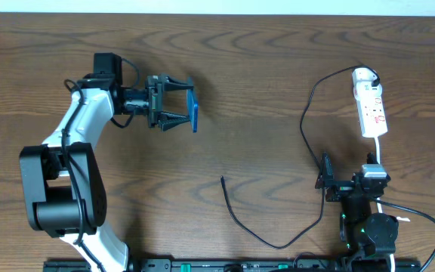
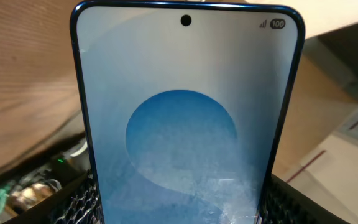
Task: Plug charger to phone and switch on socket
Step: 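Lift the phone with the left gripper and tilt it upright, then hold the phone upright in the left gripper above the table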
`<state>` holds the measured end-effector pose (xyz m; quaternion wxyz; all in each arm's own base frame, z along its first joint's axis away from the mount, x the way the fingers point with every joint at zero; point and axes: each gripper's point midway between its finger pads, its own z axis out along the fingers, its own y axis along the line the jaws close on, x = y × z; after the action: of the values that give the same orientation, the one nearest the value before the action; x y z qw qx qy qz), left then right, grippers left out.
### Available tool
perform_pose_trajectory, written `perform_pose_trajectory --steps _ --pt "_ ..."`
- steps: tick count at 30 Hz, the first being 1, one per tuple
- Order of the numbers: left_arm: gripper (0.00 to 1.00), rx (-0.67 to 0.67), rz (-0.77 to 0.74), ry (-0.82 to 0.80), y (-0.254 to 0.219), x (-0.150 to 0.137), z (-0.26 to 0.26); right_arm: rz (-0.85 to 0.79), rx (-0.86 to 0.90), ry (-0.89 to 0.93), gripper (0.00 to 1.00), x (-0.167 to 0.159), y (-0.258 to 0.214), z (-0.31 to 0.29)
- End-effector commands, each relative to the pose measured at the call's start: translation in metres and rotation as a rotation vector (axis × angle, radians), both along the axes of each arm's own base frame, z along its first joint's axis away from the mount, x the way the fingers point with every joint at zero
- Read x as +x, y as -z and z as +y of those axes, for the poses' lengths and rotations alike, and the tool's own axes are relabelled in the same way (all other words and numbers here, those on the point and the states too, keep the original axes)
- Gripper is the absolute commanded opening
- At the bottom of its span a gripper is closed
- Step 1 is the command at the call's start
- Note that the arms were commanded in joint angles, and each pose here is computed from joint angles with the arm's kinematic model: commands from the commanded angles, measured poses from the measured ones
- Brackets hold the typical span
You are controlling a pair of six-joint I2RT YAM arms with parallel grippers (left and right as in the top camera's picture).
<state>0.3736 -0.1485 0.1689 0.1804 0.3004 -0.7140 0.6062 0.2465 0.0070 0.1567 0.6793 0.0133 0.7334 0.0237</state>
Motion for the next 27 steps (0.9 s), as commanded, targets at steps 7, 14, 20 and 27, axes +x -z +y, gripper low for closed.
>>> perform_pose_trajectory --steps 7,14,20,27 --pt "0.07 -0.105 0.031 -0.021 -0.0393 0.0037 0.0101 -0.004 -0.009 0.002 0.99 -0.0004 -0.0005 -0.0002" --pt "0.08 -0.106 0.05 -0.025 -0.0392 0.0037 0.0101 -0.004 -0.009 0.002 0.99 -0.0004 -0.0005 -0.0002" --pt "0.08 -0.112 0.101 -0.032 -0.0392 0.0037 0.0101 -0.004 -0.009 0.003 0.99 -0.0004 -0.0005 -0.0003" --pt "0.07 -0.102 0.101 -0.036 -0.0374 0.0043 0.0103 -0.004 -0.009 0.002 0.99 -0.0004 -0.0005 -0.0002"
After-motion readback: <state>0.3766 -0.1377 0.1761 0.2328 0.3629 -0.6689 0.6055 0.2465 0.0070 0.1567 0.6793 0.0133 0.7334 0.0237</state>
